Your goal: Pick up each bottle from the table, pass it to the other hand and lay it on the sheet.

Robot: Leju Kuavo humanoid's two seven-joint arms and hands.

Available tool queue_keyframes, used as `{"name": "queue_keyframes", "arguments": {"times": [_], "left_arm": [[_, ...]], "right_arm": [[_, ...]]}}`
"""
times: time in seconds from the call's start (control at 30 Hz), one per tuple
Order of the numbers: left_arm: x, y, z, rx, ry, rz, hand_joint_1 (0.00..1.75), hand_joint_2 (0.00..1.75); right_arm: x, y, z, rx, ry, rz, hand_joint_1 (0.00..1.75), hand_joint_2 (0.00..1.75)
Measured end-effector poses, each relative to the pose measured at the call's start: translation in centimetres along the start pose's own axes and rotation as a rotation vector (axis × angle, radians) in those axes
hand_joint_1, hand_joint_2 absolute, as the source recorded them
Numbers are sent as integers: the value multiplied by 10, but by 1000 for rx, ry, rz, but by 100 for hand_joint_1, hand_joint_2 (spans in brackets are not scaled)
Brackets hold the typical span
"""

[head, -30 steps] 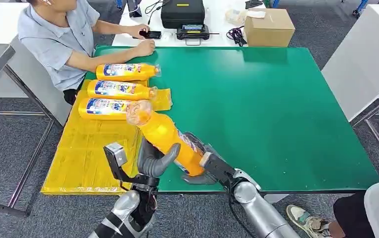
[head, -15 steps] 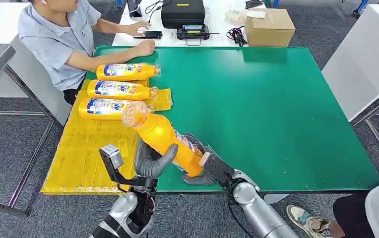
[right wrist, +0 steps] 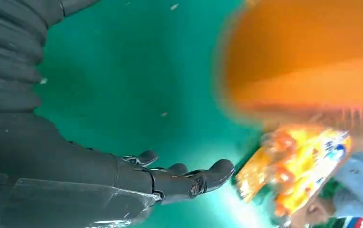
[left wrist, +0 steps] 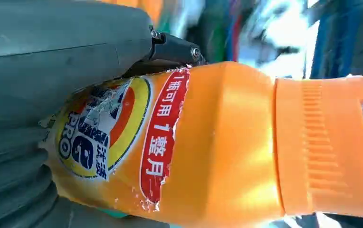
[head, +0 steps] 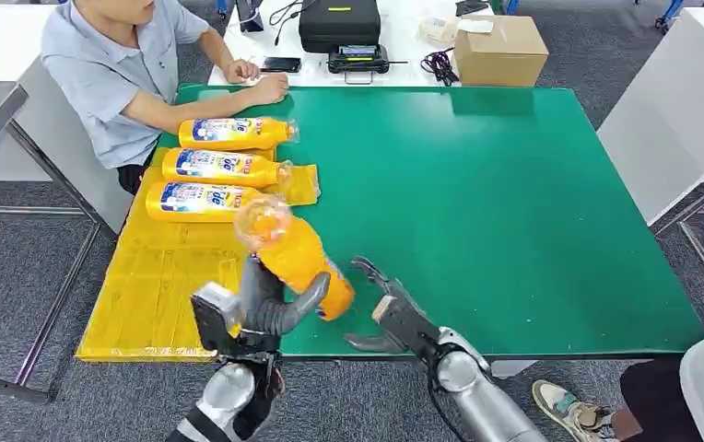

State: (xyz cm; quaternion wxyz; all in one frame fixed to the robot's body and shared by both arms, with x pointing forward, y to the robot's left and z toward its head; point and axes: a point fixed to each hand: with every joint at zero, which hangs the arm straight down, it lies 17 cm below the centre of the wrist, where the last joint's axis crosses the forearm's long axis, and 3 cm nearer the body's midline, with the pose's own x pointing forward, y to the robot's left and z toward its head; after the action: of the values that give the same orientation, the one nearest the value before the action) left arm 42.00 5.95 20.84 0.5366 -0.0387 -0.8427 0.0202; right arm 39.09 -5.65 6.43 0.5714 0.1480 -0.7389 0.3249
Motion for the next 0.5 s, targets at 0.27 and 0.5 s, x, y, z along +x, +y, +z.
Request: {"name": "queue_keyframes", "arguments": {"times": [0.27,0.5], "left_arm": [[-22,31,-3,-373,-624,-1518,175,175],[-27,129,-20,-157,-375,-1449,175,175]], "right_arm": [[-16,-16,14,-56,8,84,0,175],[-43,-29,48,-126,85,82,0,175]]}}
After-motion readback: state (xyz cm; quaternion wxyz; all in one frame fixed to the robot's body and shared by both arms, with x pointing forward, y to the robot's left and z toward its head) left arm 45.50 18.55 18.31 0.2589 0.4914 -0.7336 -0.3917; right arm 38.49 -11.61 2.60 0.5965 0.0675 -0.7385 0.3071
